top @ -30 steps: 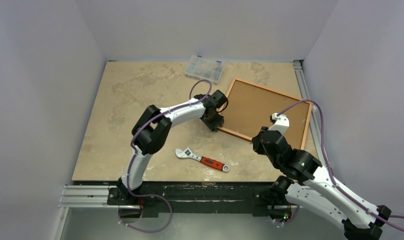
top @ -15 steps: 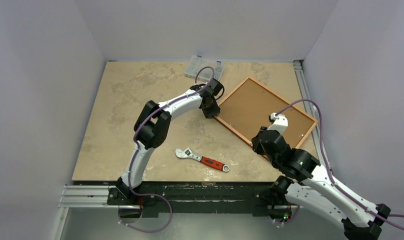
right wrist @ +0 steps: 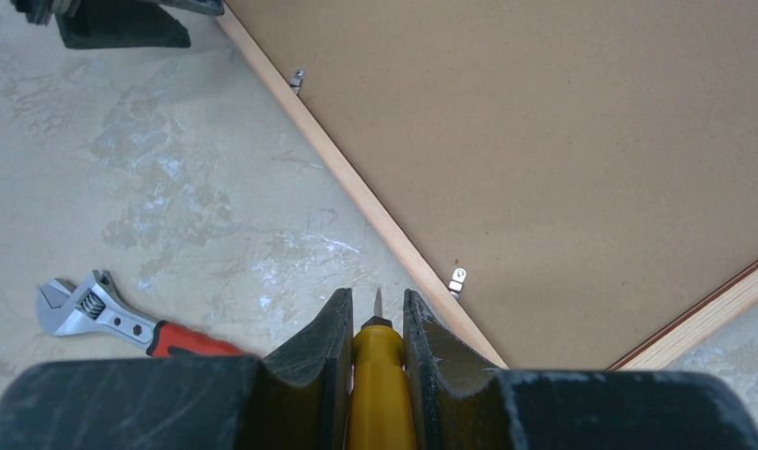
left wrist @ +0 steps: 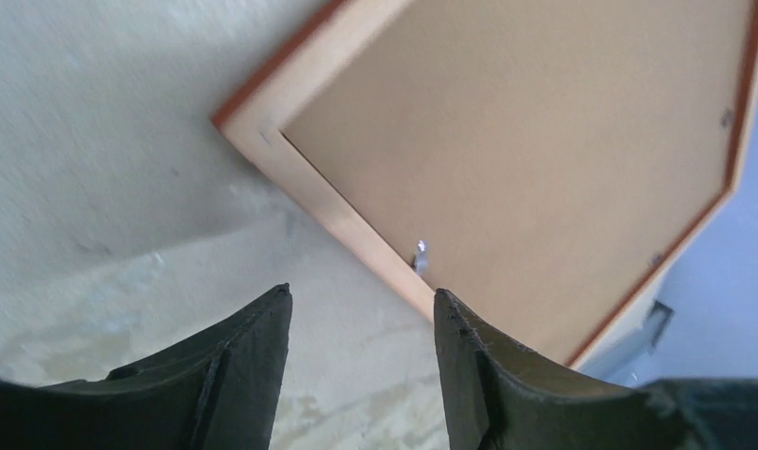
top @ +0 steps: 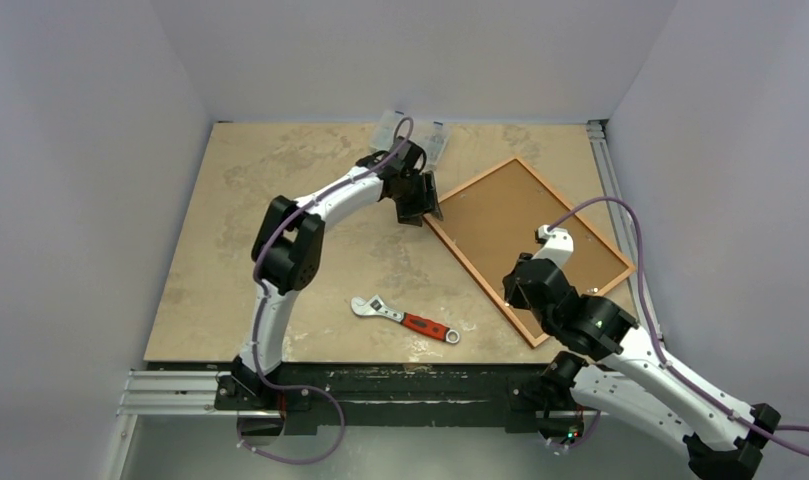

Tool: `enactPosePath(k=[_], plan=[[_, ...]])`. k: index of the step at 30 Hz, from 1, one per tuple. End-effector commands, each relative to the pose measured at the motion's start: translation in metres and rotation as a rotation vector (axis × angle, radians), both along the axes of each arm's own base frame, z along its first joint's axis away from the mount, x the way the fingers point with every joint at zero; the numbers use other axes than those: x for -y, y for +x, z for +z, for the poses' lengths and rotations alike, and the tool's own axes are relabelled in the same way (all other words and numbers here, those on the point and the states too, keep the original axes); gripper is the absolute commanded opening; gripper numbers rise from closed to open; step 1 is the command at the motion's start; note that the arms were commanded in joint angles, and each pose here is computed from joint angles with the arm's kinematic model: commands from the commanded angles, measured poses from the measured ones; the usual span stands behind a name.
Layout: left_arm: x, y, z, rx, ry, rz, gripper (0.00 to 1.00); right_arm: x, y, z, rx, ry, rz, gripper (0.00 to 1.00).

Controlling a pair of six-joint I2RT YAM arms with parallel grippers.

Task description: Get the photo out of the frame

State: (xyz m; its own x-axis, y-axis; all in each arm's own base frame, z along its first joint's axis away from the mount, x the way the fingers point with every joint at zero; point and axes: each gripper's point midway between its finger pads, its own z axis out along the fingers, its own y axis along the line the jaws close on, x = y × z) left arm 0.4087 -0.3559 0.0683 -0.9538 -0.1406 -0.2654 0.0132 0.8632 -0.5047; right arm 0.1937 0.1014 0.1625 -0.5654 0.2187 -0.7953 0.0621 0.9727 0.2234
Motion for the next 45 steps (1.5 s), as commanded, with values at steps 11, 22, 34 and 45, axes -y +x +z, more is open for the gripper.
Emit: enactPosePath(k=[11,22,34,45], plan=[[0.018,-0.043,0.015,-0.086,-0.115,0.159,0.57,-0.003,0.004,0.002,0.004,-0.003,-0.008,0.00],[0.011,-0.013,-0.019,-0.079,-0.004,0.334,0.59,-0.013,0.012,-0.001,-0.014,-0.030,0.011,0.00],[0.004,-0.011,-0.045,-0.056,0.148,0.342,0.31,-0.033,0.033,0.003,-0.020,-0.100,0.055,0.00],[0.009,-0.037,-0.047,-0.078,0.086,0.172,0.02,-0.073,0.084,0.003,0.009,-0.192,0.132,0.00]])
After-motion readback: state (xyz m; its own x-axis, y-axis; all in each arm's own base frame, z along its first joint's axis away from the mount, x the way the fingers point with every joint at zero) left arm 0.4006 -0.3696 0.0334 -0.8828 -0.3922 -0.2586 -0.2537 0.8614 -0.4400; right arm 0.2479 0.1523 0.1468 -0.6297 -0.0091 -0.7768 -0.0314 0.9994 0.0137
